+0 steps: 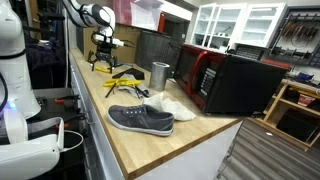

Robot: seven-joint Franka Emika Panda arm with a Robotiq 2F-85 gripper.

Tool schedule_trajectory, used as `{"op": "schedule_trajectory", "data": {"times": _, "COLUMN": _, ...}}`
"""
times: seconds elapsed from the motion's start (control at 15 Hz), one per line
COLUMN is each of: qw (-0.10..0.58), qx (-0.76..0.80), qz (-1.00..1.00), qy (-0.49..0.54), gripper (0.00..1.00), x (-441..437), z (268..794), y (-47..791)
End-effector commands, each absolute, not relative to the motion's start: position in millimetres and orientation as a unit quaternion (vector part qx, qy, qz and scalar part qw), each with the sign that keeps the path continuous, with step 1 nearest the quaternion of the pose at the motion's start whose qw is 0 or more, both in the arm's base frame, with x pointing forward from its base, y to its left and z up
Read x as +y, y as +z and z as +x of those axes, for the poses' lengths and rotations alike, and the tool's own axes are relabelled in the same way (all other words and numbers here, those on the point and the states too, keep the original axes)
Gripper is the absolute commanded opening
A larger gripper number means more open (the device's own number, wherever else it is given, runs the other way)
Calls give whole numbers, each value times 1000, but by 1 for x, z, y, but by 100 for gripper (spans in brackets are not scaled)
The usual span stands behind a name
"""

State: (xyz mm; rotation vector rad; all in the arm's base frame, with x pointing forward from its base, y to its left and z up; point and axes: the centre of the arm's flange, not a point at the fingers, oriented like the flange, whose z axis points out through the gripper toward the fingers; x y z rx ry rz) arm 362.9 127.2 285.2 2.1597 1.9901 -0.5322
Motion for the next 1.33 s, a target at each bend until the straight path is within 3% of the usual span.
{"op": "schedule_trajectory", "data": {"times": 0.0, "qw": 47, "qx": 706, "qz": 685, "qy": -174, "gripper": 100, "x": 117, "z": 348, "y": 285}}
{"op": "schedule_trajectory", "data": {"times": 1.27, "qw": 17, "qx": 750, "qz": 616, "qy": -241, "gripper": 100, "x": 64, "z": 347, "y": 286}}
